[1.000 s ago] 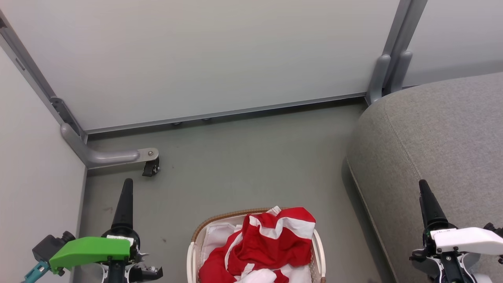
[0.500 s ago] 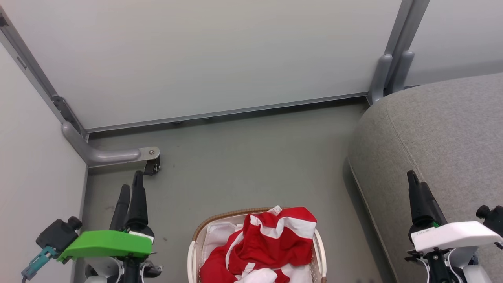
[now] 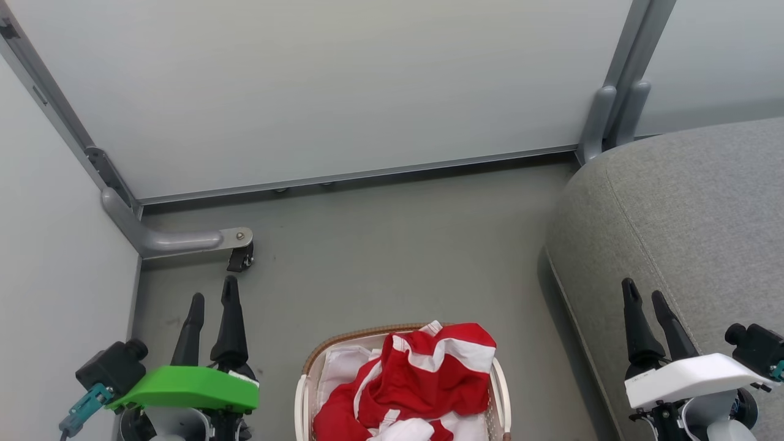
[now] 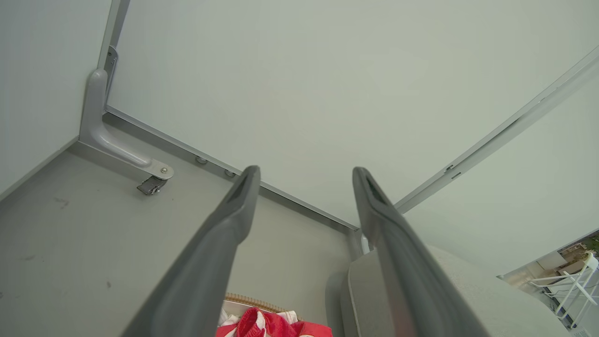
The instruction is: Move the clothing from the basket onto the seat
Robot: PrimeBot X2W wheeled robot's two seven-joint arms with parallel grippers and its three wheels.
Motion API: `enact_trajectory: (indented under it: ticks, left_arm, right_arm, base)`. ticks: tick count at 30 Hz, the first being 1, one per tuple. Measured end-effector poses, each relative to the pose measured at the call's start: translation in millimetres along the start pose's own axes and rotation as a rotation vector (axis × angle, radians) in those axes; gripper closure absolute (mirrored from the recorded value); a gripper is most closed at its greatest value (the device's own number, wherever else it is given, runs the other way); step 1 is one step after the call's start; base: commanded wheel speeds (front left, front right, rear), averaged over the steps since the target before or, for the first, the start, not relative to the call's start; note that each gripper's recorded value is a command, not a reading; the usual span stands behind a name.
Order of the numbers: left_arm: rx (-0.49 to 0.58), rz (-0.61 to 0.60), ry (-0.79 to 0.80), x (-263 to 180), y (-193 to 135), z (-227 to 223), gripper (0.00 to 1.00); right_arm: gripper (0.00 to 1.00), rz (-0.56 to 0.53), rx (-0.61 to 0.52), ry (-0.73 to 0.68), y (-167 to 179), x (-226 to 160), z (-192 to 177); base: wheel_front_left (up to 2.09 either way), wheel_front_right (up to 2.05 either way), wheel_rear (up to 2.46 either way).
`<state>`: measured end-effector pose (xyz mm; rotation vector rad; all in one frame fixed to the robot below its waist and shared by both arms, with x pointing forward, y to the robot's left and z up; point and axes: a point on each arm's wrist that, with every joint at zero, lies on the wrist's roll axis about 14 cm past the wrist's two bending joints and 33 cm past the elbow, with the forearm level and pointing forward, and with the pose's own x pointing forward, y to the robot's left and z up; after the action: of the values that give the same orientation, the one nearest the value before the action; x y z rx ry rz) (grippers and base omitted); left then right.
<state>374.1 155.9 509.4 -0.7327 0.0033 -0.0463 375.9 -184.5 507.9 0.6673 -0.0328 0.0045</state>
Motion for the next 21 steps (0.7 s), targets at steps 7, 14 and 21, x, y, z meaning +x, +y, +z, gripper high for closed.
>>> enact_trajectory:
  ticks: [7,14,21]
  left_arm:
    - [0.085,0.01,0.018,-4,5,-8,0.0]
    - [0.164,-0.002,0.028,-6,4,-14,0.0]
    - [0.219,0.006,0.033,-9,8,-18,0.0]
  right_arm:
    - [0.0,0.008,-0.077,0.008,1,-1,-4]
    - [0.0,0.027,-0.169,0.008,4,0,-6]
    - [0.0,0.046,-0.244,0.011,7,0,-9]
  base:
    - [0.0,0.0,0.0]
    - [0.0,0.0,0.0]
    - [0.0,0.0,0.0]
